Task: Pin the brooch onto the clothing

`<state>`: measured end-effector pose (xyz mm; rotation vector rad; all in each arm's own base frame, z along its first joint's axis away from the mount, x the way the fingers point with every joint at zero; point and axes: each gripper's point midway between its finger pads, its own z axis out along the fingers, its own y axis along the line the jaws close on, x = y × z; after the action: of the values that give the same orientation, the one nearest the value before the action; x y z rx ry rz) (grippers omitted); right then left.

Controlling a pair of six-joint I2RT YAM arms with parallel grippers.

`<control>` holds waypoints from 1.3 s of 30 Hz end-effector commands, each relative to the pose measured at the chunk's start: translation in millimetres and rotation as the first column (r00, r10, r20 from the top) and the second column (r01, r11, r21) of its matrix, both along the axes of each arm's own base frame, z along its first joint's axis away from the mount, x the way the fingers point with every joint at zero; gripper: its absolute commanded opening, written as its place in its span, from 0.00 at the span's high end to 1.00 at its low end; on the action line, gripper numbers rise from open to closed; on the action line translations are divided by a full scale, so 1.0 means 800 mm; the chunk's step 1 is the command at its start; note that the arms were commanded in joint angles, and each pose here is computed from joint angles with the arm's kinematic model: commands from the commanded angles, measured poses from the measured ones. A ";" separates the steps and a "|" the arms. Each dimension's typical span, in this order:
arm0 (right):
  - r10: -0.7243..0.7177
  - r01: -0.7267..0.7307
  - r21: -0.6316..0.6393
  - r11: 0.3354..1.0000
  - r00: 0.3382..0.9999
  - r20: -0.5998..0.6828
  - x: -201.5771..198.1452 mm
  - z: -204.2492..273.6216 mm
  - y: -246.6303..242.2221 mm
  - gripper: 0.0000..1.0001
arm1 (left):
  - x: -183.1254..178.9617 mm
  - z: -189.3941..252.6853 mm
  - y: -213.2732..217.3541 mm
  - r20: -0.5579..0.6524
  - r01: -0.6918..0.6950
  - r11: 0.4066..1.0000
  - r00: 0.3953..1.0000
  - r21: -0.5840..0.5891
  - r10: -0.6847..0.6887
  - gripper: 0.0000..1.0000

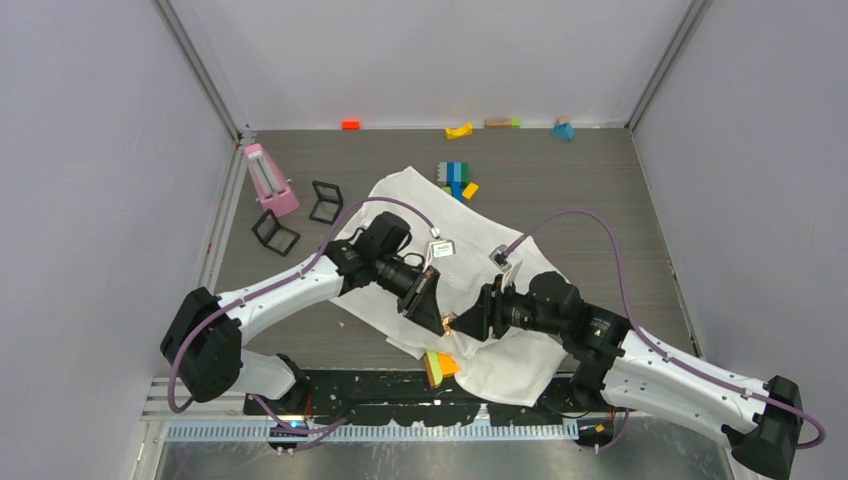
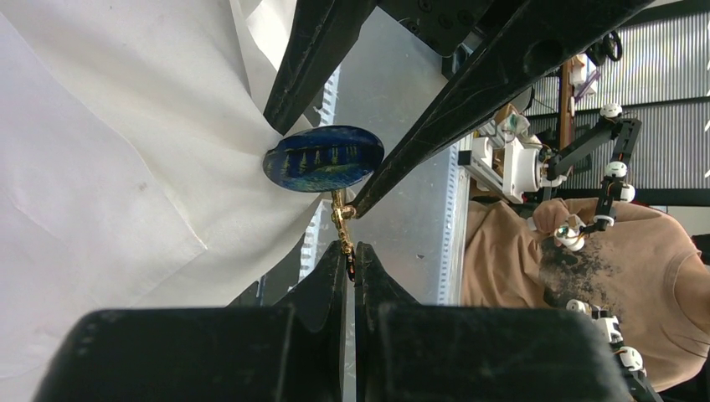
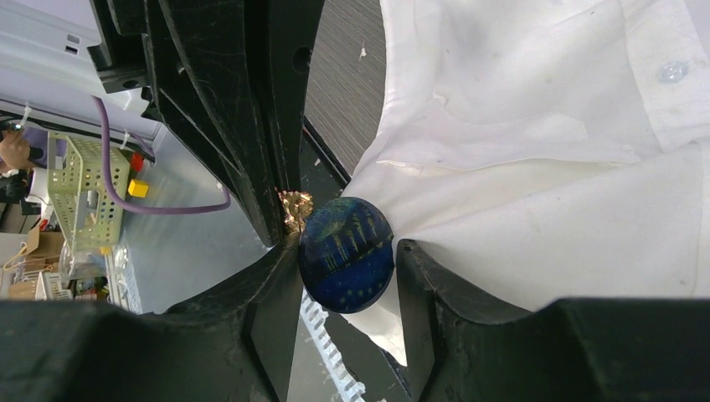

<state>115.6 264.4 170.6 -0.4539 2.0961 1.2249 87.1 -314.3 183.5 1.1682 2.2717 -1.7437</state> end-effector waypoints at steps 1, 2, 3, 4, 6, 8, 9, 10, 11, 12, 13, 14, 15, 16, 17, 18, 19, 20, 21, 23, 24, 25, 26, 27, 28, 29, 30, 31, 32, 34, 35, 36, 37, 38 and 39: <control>-0.133 0.134 -0.014 0.991 0.989 0.063 0.037 0.010 -0.005 0.52 | -0.030 0.033 -0.003 -0.012 0.131 0.984 0.991 -0.119 -0.133 1.00; -0.140 0.142 -0.018 0.990 0.988 0.065 0.039 0.009 -0.006 0.52 | -0.031 0.033 -0.003 -0.009 0.132 0.984 0.991 -0.120 -0.134 1.00; -0.143 0.144 -0.021 0.989 0.988 0.063 0.039 0.009 -0.007 0.52 | -0.031 0.033 -0.003 -0.009 0.133 0.984 0.991 -0.121 -0.135 1.00; -0.150 0.152 -0.022 0.988 0.987 0.065 0.040 0.009 -0.008 0.53 | -0.031 0.033 -0.003 -0.008 0.132 0.984 0.991 -0.121 -0.134 1.00; -0.169 0.171 -0.024 0.985 0.983 0.069 0.043 0.008 -0.011 0.53 | -0.031 0.033 -0.003 -0.007 0.133 0.984 0.991 -0.121 -0.134 1.00; -0.194 0.196 -0.027 0.980 0.978 0.073 0.046 0.008 -0.016 0.53 | -0.031 0.033 -0.003 -0.005 0.132 0.984 0.991 -0.120 -0.133 1.00; -0.201 0.204 -0.027 0.979 0.977 0.075 0.047 0.008 -0.019 0.53 | -0.030 0.033 -0.003 -0.002 0.129 0.984 0.991 -0.119 -0.130 1.00; -0.219 0.222 -0.030 0.975 0.973 0.079 0.049 0.008 -0.022 0.53 | -0.030 0.033 -0.003 0.000 0.129 0.985 0.992 -0.118 -0.129 1.00; -0.237 0.240 -0.028 0.970 0.968 0.087 0.052 0.009 -0.026 0.53 | -0.030 0.033 -0.003 0.000 0.128 0.985 0.992 -0.117 -0.129 1.00; -0.241 0.244 -0.029 0.969 0.967 0.088 0.052 0.008 -0.027 0.53 | -0.030 0.032 -0.003 0.002 0.127 0.985 0.992 -0.115 -0.128 1.00; -0.245 0.248 -0.026 0.968 0.965 0.090 0.052 0.010 -0.029 0.53 | -0.030 0.032 -0.003 0.002 0.125 0.986 0.992 -0.112 -0.125 1.00; -0.247 0.250 -0.023 0.968 0.965 0.091 0.051 0.010 -0.030 0.53 | -0.029 0.031 -0.003 0.005 0.120 0.987 0.993 -0.107 -0.120 1.00; -0.245 0.248 -0.023 0.968 0.965 0.091 0.051 0.010 -0.030 0.53 | -0.027 0.028 -0.004 0.010 0.113 0.989 0.994 -0.098 -0.113 1.00; -0.241 0.244 -0.022 0.970 0.966 0.091 0.050 0.011 -0.030 0.53 | -0.025 0.025 -0.004 0.013 0.104 0.991 0.995 -0.083 -0.104 1.00; -0.231 0.234 -0.020 0.972 0.969 0.090 0.048 0.011 -0.029 0.53 | -0.022 0.021 -0.004 0.020 0.095 0.993 0.995 -0.067 -0.093 1.00; -0.226 0.228 -0.014 0.973 0.970 0.092 0.047 0.014 -0.028 0.53 | -0.020 0.017 -0.004 0.025 0.085 0.995 0.996 -0.049 -0.084 1.00; -0.222 0.224 -0.011 0.975 0.971 0.093 0.046 0.015 -0.027 0.51 | -0.017 0.013 -0.004 0.031 0.074 0.997 0.997 -0.030 -0.073 1.00; -0.195 0.196 0.000 0.981 0.977 0.087 0.041 0.019 -0.023 0.50 | -0.015 0.010 -0.004 0.034 0.068 0.998 0.997 -0.016 -0.067 1.00; -0.189 0.189 0.005 0.982 0.978 0.087 0.040 0.022 -0.023 0.46 | -0.013 0.006 -0.004 0.035 0.059 0.998 0.998 -0.001 -0.059 1.00; -0.184 0.183 0.019 0.983 0.979 0.093 0.038 0.031 -0.022 0.39 | -0.007 0.002 -0.005 0.047 0.039 0.999 0.998 0.023 -0.040 1.00; -0.181 0.179 0.030 0.983 0.979 0.098 0.037 0.039 -0.022 0.37 | -0.004 0.000 -0.005 0.058 0.028 0.999 0.998 0.034 -0.030 1.00; -0.183 0.180 0.043 0.983 0.978 0.104 0.037 0.049 -0.022 0.33 | -0.002 -0.001 -0.005 0.066 0.019 0.999 0.998 0.045 -0.022 0.97; -0.189 0.186 0.043 0.982 0.976 0.106 0.037 0.052 -0.025 0.32 | 0.001 -0.004 -0.005 0.074 0.008 0.998 0.997 0.056 -0.012 0.91; -0.196 0.190 0.056 0.980 0.974 0.115 0.038 0.064 -0.026 0.30 | 0.003 -0.005 -0.004 0.085 -0.004 0.998 0.996 0.065 -0.002 0.82; -0.204 0.200 0.046 0.979 0.972 0.118 0.039 0.066 -0.029 0.29 | 0.006 -0.006 -0.004 0.095 -0.014 0.997 0.995 0.071 0.007 0.71; -0.224 0.221 0.037 0.975 0.967 0.124 0.042 0.074 -0.034 0.27 | 0.010 -0.006 -0.004 0.105 -0.029 0.997 0.994 0.078 0.020 0.58; -0.266 0.265 0.026 0.964 0.954 0.142 0.051 0.078 -0.041 0.27 | 0.015 -0.005 -0.003 0.119 -0.046 0.996 0.992 0.081 0.036 0.44; -0.287 0.290 0.003 0.957 0.946 0.147 0.055 0.086 -0.047 0.25 | 0.021 -0.003 -0.001 0.140 -0.065 0.995 0.989 0.082 0.053 0.34; -0.341 0.348 -0.019 0.937 0.926 0.162 0.066 0.089 -0.057 0.24 | 0.028 0.000 0.001 0.164 -0.086 0.993 0.984 0.084 0.072 0.27; -0.437 0.457 -0.090 0.885 0.881 0.180 0.084 0.094 -0.079 0.20 | 0.047 0.009 0.006 0.220 -0.141 0.987 0.968 0.079 0.121 0.14; -0.481 0.505 -0.147 0.850 0.860 0.173 0.092 0.093 -0.091 0.18 | 0.059 0.016 0.009 0.249 -0.172 0.983 0.957 0.069 0.150 0.09; -0.541 0.571 -0.176 0.802 0.819 0.191 0.104 0.093 -0.107 0.17 | 0.073 0.022 0.012 0.279 -0.210 0.976 0.942 0.060 0.185 0.05; -0.591 0.620 -0.227 0.751 0.784 0.188 0.116 0.089 -0.123 0.16 | 0.090 0.031 0.014 0.314 -0.255 0.966 0.922 0.048 0.228 0.01; -0.640 0.665 -0.245 0.705 0.746 0.182 0.129 0.087 -0.139 0.15 | 0.109 0.040 0.015 0.351 -0.305 0.952 0.895 0.028 0.276 0.01; -0.657 0.672 -0.278 0.687 0.737 0.158 0.134 0.080 -0.143 0.15 | 0.129 0.043 0.018 0.384 -0.361 0.932 0.864 0.025 0.324 0.00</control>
<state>191.9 202.9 254.4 -0.0569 2.0380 0.7609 135.9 -305.3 179.0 1.0592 2.3324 -1.3844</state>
